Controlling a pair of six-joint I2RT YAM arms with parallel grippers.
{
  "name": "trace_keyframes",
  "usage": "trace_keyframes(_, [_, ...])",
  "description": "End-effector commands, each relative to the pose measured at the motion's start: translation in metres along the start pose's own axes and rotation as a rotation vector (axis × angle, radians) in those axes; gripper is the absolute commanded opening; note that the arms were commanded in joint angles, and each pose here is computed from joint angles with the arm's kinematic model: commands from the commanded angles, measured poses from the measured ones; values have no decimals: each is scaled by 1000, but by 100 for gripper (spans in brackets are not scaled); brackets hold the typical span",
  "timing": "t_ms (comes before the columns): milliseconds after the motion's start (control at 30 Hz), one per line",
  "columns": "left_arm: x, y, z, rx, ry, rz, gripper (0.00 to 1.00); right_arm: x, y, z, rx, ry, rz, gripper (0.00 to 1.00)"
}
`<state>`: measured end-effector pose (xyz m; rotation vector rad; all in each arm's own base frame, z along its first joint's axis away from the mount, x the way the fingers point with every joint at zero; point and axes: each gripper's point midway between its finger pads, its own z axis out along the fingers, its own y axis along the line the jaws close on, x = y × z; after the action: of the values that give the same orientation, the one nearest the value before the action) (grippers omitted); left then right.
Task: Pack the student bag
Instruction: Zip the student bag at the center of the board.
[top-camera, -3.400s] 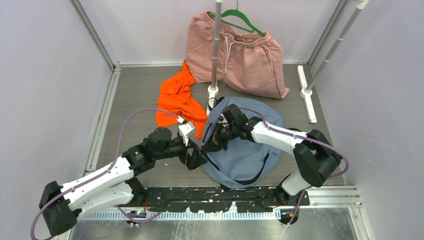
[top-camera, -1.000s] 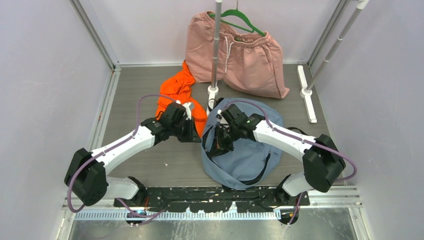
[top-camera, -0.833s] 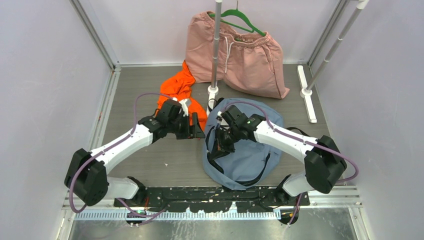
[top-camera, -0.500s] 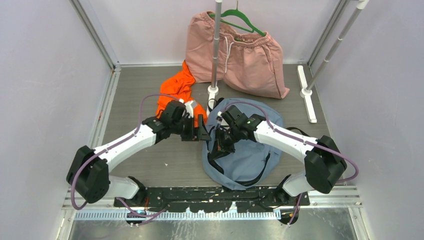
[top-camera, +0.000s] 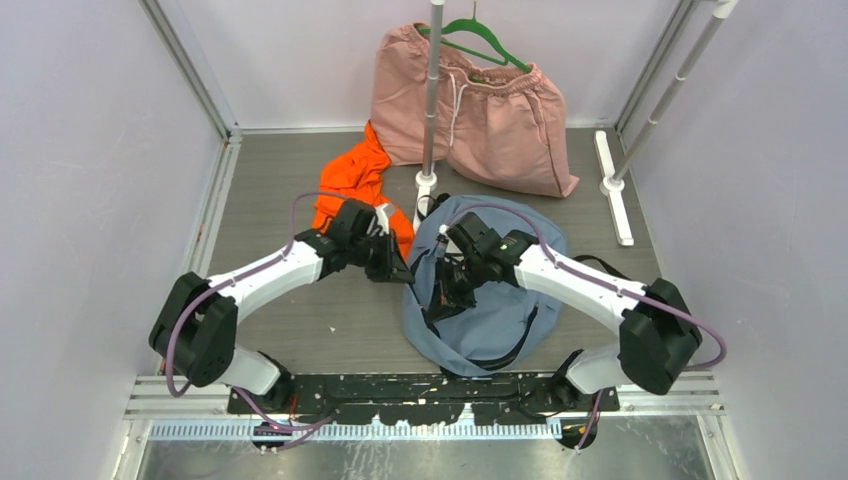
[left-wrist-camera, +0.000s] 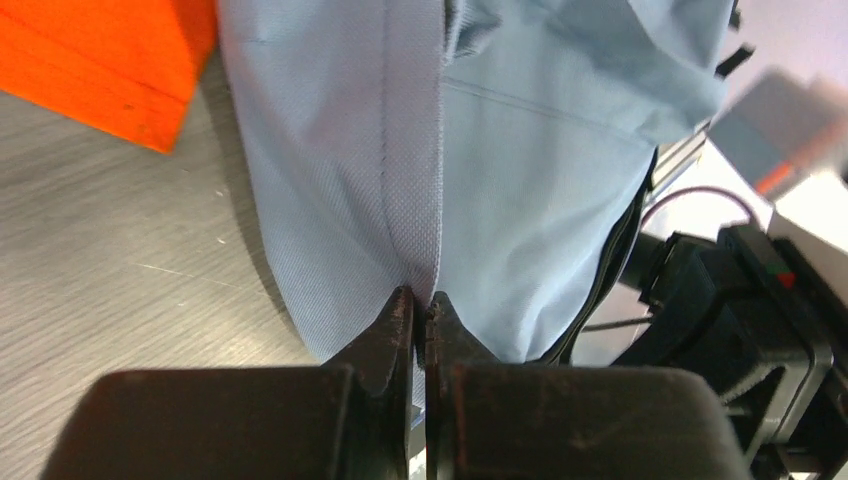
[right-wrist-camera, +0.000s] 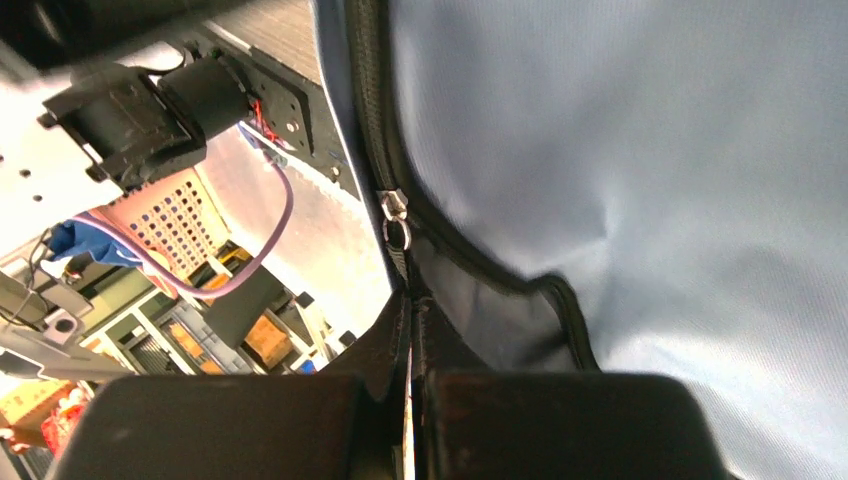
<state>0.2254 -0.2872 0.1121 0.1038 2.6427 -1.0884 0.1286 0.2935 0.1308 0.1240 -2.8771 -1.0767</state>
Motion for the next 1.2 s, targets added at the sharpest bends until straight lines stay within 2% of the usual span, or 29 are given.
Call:
trace_keyframes(0, [-72,-13,-32,50,-222,-6,0,26,0,-18,-17,13,-56,1])
trace_keyframes(200, [-123,24,-52,5,-309,-66,0,52,-13,-27,18,48,-88,1])
trace_keyframes(367, [-166,47,-59,8,-376,-120,0,58,-42,-32,146,36,-95,1])
trace_keyframes(533, [-208,67,-55,-54,-413,-142,0,39,-61,-22,264,-10,-80,1])
trace_keyframes(667, [-226,71,-64,-109,-450,-133,0,21,-60,-14,288,-64,-74,1])
trace_keyframes(700, [-228,66,-67,-93,-450,-120,6,15,-56,-14,284,-84,-81,1])
trace_keyframes(800, [-216,45,-75,-50,-409,-102,49,-5,-39,-13,265,-137,-103,1])
trace_keyframes(867, [-196,32,-88,-71,-395,-78,66,-19,-25,-13,234,-174,-124,1])
trace_keyframes(900, [-183,27,-93,-93,-393,-64,70,-25,-17,-13,212,-193,-137,1])
trace_keyframes(1033, [-125,11,-110,-179,-375,-51,71,-40,11,-9,112,-229,-187,1])
trace_keyframes(1167, [-61,-7,-97,-180,-301,-126,70,-46,15,-3,91,-233,-209,1])
